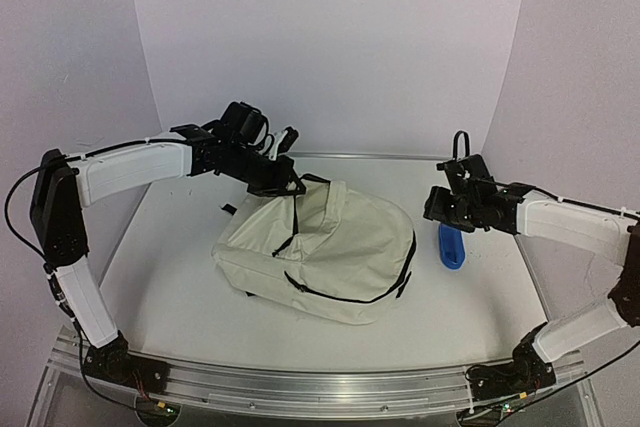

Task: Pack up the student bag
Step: Place the stationery in the student bag, then pick up the personal item from the center of the board.

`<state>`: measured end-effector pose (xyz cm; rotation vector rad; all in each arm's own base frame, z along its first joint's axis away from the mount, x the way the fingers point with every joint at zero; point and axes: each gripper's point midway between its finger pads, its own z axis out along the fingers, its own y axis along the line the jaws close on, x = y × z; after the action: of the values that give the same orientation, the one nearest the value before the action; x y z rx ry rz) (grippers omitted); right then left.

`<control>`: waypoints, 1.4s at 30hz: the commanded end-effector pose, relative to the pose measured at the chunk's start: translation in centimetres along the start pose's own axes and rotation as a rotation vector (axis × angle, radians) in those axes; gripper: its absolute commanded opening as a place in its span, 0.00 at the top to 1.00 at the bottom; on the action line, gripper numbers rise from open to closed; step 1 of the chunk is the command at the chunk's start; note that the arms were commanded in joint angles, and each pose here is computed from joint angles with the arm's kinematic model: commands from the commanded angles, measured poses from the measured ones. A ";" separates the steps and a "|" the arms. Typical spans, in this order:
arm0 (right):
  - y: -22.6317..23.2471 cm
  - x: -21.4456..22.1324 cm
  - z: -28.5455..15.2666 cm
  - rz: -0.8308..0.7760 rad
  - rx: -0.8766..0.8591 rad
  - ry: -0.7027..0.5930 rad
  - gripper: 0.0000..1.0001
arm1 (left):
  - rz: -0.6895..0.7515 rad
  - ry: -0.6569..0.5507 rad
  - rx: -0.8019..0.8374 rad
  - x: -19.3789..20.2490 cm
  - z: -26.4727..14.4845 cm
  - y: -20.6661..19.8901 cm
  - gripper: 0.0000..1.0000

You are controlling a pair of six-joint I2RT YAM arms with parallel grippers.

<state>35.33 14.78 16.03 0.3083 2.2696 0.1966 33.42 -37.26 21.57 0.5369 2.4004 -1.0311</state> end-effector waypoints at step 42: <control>-10.2 8.0 8.1 0.040 0.189 0.337 0.45 | 0.053 -0.073 -0.002 -3.1 -1.7 -0.9 1.00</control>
<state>35.22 8.01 1.00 0.4640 2.6500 0.0568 33.41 -36.84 21.53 0.5544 2.4158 -0.9909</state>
